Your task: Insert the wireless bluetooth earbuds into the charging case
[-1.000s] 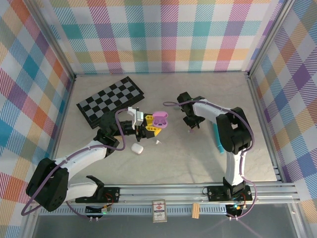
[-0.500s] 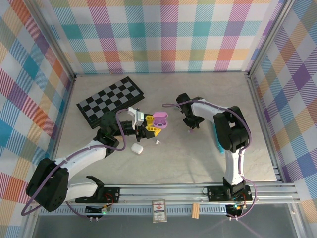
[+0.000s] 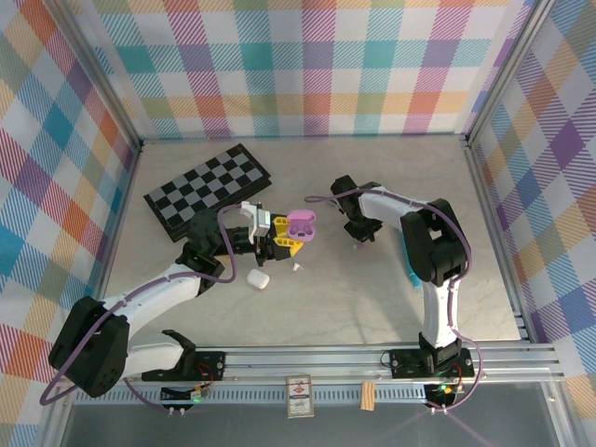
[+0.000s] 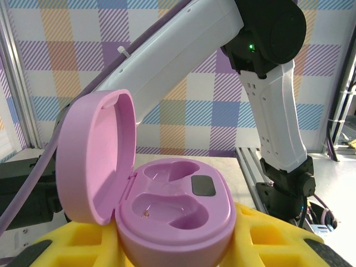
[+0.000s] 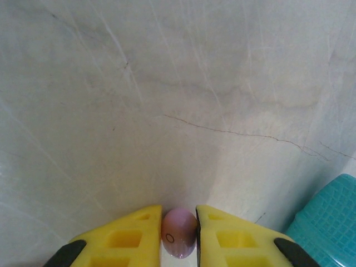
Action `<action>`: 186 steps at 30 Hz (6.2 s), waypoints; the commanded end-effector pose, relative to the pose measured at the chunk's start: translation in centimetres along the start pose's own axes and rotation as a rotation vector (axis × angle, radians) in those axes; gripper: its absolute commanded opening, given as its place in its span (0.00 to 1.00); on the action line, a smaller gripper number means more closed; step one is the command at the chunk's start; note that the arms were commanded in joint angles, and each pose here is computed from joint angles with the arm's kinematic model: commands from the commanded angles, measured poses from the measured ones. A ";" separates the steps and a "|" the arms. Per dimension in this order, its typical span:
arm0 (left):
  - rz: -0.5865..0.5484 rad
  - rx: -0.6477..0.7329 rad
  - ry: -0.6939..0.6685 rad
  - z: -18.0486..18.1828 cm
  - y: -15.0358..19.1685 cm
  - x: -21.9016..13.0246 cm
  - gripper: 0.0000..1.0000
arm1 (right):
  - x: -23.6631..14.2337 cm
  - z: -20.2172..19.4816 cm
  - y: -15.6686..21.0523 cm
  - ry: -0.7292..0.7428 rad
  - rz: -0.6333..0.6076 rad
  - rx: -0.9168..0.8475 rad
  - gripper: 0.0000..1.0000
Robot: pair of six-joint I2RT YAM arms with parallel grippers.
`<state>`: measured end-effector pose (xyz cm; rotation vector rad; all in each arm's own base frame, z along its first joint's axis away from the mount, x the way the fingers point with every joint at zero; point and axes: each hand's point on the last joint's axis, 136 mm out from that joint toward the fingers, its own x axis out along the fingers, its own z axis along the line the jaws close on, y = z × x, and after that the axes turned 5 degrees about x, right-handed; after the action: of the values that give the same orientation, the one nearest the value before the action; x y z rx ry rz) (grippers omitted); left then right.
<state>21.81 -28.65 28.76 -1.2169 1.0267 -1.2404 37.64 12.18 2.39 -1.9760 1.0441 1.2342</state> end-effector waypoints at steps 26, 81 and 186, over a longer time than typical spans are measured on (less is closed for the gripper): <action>0.015 0.053 -0.026 2.2 1.1 0.3 0.31 | -13.3 2.9 1.5 -0.861 -0.280 0.478 0.23; 0.039 0.045 0.027 2.4 2.2 2.1 0.30 | -34.2 7.2 0.4 -1.274 -0.795 0.149 0.25; -0.035 0.188 0.045 0.4 -0.5 0.6 0.31 | -8.7 2.3 2.7 -0.777 -0.230 0.906 0.60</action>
<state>23.46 -29.44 28.06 -1.1278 0.9570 -1.2842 30.97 15.26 9.64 -0.8449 0.6752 1.0317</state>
